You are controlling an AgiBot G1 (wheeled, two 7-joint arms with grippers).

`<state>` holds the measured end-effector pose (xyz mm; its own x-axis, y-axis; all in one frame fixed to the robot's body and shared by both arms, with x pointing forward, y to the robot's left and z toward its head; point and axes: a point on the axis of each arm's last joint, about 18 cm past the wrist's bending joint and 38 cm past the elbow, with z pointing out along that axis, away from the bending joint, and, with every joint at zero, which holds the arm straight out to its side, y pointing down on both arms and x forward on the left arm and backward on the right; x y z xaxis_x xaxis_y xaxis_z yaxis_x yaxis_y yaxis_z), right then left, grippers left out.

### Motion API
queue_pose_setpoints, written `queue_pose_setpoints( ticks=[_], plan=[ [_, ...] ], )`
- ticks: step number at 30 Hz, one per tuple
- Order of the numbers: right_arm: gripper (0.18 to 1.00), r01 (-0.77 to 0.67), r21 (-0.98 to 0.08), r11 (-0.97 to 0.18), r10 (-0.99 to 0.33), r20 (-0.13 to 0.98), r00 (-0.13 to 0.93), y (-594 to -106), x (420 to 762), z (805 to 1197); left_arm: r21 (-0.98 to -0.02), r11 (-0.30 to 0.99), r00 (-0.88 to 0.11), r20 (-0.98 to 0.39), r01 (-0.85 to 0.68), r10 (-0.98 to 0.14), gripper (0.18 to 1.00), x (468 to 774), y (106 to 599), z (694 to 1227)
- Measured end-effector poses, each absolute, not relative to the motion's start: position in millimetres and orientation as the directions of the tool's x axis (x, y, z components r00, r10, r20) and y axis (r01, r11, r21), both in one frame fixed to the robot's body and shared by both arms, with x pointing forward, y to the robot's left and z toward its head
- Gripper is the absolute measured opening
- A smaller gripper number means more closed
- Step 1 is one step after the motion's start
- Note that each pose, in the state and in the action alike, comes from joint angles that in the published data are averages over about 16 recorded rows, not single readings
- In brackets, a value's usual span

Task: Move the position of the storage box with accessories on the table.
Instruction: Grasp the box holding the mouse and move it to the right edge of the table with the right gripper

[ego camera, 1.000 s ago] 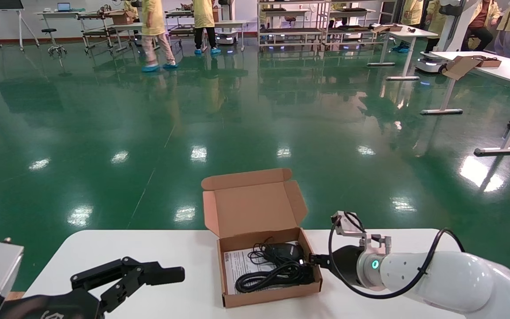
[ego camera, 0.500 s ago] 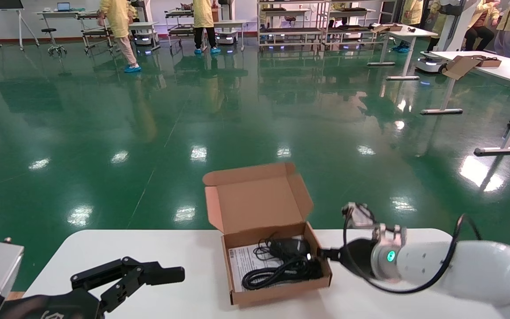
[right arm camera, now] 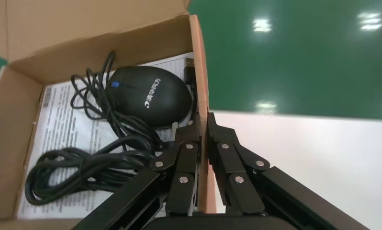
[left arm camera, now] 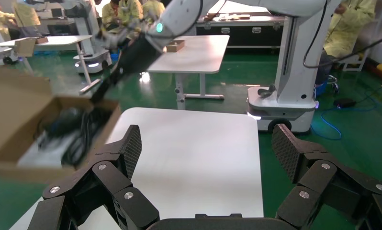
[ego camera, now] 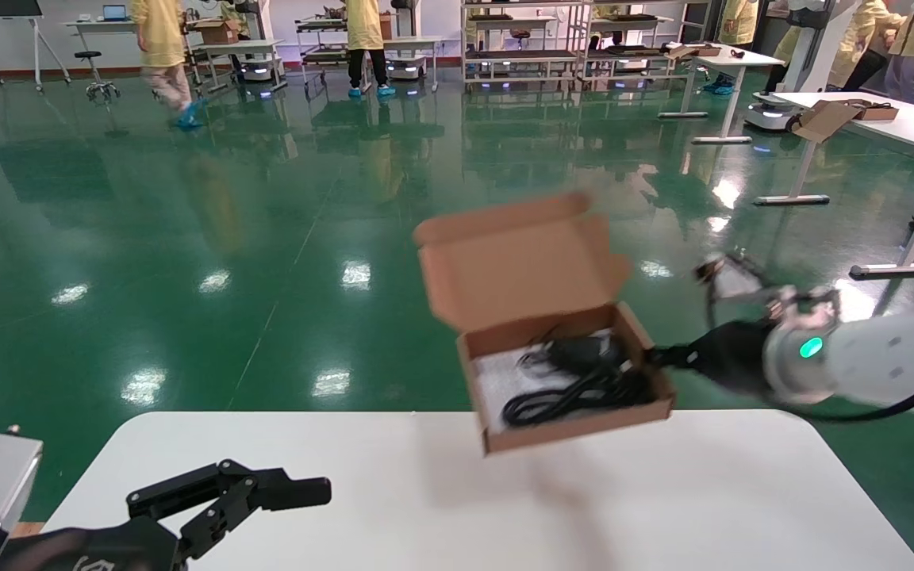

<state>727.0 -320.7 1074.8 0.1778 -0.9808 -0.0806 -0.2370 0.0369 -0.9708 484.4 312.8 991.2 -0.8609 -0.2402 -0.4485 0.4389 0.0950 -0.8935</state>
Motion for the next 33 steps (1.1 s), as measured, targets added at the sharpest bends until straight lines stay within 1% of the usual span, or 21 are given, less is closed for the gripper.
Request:
queue_pose_setpoints(
  ticks=[7,14,22,33],
  plan=[
    [0.202,-0.187,-0.982,0.035,-0.996,-0.050,0.075,-378,712,1107,-0.893,0.095,-0.861,-0.448,0.439,-0.240,1.000,484,313,991],
    [0.202,-0.178,-0.983,0.048,-0.999,-0.046,-0.018,-434,699,1111,-0.893,0.095,-0.861,-0.448,0.439,-0.240,1.000,484,313,991],
    [0.202,-0.215,-0.974,0.067,-0.995,-0.051,-0.080,-484,687,1084,-0.893,0.095,-0.861,-0.448,0.439,-0.240,1.000,484,313,991],
    [0.202,-0.293,-0.952,0.092,-0.991,-0.059,-0.122,-531,676,1018,-0.893,0.095,-0.861,-0.448,0.439,-0.240,1.000,484,313,991]
  ],
)
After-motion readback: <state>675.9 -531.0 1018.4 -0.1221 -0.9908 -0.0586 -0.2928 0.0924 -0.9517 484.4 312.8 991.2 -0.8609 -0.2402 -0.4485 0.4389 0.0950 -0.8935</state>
